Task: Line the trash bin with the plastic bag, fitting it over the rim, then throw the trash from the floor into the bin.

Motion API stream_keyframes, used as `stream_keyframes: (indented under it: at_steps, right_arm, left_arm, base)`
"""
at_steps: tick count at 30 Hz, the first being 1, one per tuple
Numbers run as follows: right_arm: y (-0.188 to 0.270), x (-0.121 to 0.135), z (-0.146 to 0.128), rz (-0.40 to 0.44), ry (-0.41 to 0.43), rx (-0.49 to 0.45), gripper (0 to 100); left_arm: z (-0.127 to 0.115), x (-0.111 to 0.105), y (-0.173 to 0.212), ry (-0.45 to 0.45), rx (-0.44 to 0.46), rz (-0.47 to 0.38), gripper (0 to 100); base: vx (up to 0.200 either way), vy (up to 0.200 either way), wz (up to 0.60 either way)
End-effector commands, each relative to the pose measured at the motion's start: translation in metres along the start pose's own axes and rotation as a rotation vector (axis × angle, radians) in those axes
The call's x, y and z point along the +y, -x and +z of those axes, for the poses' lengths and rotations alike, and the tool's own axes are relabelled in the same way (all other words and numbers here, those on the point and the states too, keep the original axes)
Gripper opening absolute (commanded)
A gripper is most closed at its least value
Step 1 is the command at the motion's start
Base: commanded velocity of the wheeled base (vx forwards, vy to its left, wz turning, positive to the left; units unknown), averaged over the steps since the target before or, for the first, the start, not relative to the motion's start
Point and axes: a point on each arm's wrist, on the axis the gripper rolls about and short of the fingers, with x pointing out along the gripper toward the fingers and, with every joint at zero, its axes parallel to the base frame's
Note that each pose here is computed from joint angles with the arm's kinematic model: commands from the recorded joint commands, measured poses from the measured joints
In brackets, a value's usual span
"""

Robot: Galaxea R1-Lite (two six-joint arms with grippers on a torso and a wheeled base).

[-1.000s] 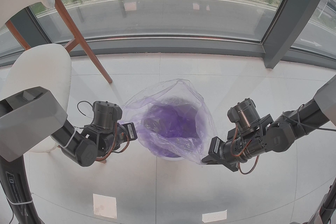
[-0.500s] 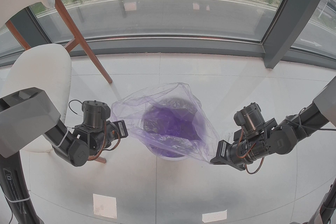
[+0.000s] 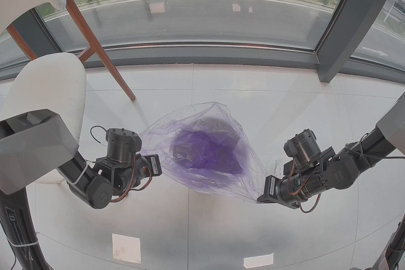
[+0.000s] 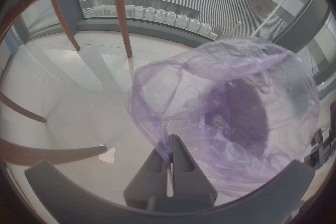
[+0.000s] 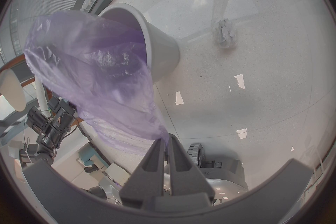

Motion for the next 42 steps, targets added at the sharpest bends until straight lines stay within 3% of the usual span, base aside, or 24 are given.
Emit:
stream_keyframes:
  at_steps: [1,5,9,12,16,32,42]
  right_arm:
    - [-0.005,0.001,-0.007,-0.007,0.030,0.025,0]
    - [-0.012,-0.001,-0.013,-0.037,0.044,0.040,0]
    - [-0.020,-0.006,-0.013,-0.079,0.075,0.038,0]
    - [-0.029,-0.015,-0.015,-0.134,0.133,-0.002,0]
    - [-0.039,-0.022,-0.016,-0.139,0.162,-0.046,0]
    - [-0.055,-0.027,-0.012,-0.173,0.157,-0.073,0]
    - [-0.070,-0.029,0.015,-0.211,0.127,-0.154,0]
  left_arm:
    - [-0.015,-0.008,0.004,-0.057,0.048,-0.024,0]
    - [-0.025,-0.002,0.003,-0.139,0.083,-0.009,0]
    - [-0.028,0.003,-0.002,-0.163,0.095,0.005,0]
    - [-0.027,0.011,-0.006,-0.189,0.094,0.024,0]
    - [-0.028,0.019,-0.009,-0.215,0.094,0.041,0]
    - [-0.047,0.018,-0.031,-0.278,0.142,0.038,0]
    - [-0.039,0.010,-0.056,-0.269,0.085,0.027,0]
  base:
    - [0.000,0.000,0.00]
    - [0.000,0.000,0.00]
    - [0.000,0.000,0.00]
    - [0.000,0.000,0.00]
    - [0.000,0.000,0.00]
    - [0.000,0.000,0.00]
    - [0.000,0.000,0.00]
